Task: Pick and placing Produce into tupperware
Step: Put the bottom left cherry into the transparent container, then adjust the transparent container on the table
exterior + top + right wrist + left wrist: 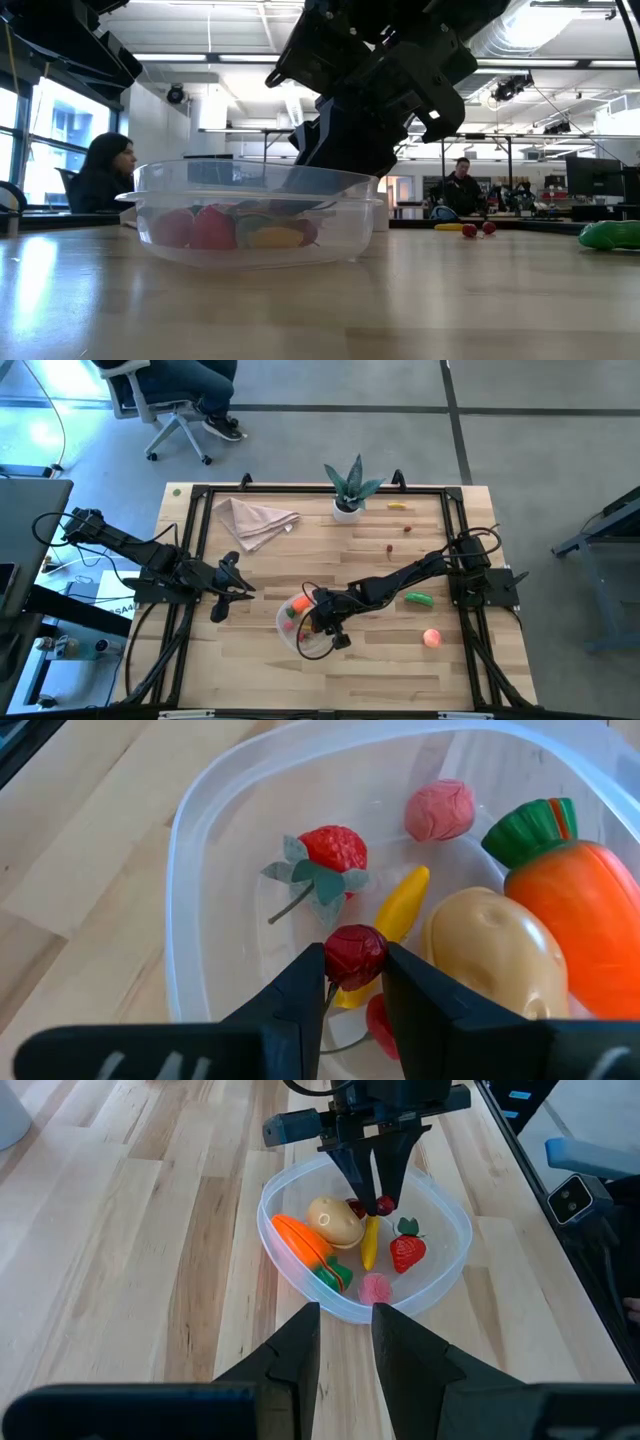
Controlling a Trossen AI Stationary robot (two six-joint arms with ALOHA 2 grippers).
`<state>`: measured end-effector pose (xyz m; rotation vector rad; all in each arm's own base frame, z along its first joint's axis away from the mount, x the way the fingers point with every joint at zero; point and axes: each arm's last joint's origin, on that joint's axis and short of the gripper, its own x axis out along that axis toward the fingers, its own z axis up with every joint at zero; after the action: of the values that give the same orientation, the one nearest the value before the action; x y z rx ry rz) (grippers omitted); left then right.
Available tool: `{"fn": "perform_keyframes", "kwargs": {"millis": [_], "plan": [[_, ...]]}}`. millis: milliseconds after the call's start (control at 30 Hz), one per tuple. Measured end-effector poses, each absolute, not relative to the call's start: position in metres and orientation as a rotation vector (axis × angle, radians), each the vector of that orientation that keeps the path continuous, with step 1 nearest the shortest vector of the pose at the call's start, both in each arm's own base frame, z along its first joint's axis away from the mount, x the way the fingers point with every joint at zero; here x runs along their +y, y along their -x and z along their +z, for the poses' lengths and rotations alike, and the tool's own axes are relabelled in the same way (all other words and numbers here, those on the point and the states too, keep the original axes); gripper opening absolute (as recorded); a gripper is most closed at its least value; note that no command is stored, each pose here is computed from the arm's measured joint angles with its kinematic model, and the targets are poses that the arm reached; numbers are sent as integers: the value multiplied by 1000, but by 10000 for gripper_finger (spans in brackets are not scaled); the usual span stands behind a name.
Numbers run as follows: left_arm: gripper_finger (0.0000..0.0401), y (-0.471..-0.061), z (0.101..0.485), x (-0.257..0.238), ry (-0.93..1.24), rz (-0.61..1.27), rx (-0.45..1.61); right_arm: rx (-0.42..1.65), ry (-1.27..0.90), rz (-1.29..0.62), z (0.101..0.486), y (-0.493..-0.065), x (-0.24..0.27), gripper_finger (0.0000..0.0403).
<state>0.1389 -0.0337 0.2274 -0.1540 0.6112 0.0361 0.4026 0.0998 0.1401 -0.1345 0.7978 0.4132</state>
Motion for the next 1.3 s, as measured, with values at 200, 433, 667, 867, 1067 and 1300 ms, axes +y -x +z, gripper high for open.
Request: {"fn": "perform_keyframes", "kwargs": {"millis": [200,433,667,867,1067,1300], "plan": [[83,-139,227,-34,154,36,611,798,134,417,140,-403,100,83],[83,-139,227,-34,154,36,611,798,133,420,140,-403,100,83],[83,-139,227,-34,154,36,611,798,133,419,140,-403,100,101],[83,-139,227,-34,154,36,611,798,134,411,140,-403,99,123],[83,-139,227,-34,154,36,611,798,135,411,140,-403,99,126],[83,-139,227,-34,154,36,611,782,150,410,149,-402,99,126]]}}
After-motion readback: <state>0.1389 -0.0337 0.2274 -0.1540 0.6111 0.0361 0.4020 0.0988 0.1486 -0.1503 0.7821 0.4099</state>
